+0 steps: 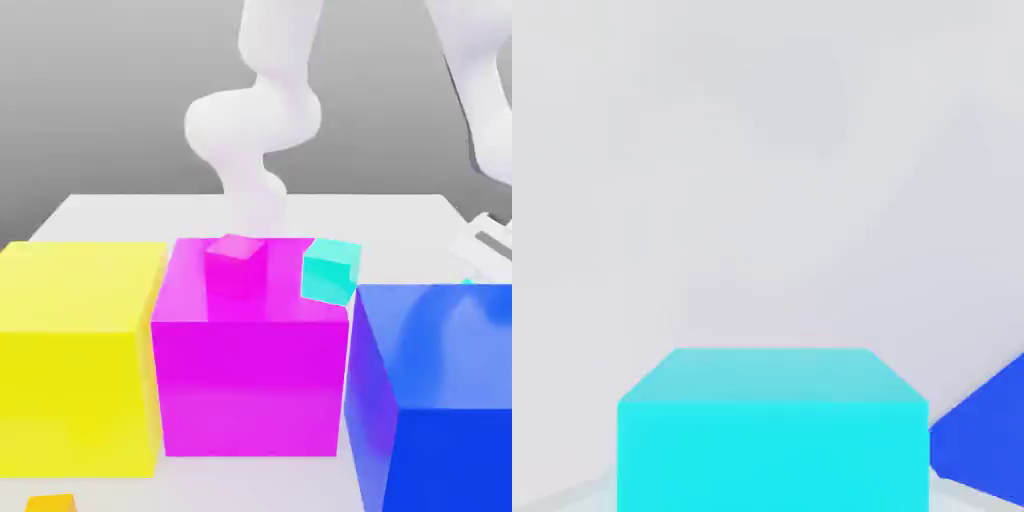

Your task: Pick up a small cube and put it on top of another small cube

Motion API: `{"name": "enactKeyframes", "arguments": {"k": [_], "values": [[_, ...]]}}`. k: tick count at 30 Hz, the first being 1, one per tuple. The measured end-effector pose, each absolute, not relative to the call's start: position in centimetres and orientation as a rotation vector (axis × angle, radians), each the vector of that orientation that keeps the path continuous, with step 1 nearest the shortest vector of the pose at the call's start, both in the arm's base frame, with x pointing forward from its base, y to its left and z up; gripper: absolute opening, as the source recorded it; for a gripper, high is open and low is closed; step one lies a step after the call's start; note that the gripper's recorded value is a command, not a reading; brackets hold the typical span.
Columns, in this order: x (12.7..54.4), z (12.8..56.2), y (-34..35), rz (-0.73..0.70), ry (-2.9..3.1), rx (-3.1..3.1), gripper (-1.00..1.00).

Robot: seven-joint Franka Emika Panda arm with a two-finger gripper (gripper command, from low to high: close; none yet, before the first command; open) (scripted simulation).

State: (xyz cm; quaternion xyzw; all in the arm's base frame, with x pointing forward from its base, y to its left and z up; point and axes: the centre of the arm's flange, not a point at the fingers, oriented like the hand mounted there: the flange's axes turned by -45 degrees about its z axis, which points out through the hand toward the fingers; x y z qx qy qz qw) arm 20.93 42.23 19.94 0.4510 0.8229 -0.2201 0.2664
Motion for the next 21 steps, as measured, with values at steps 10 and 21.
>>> {"name": "enactKeyframes", "arguments": {"k": [10,21], "values": [[29.6,28.6,46.4,-0.487,2.431,0.869,-1.00],[44.7,34.4,32.7,-0.634,2.204,1.283,-1.00]]}}
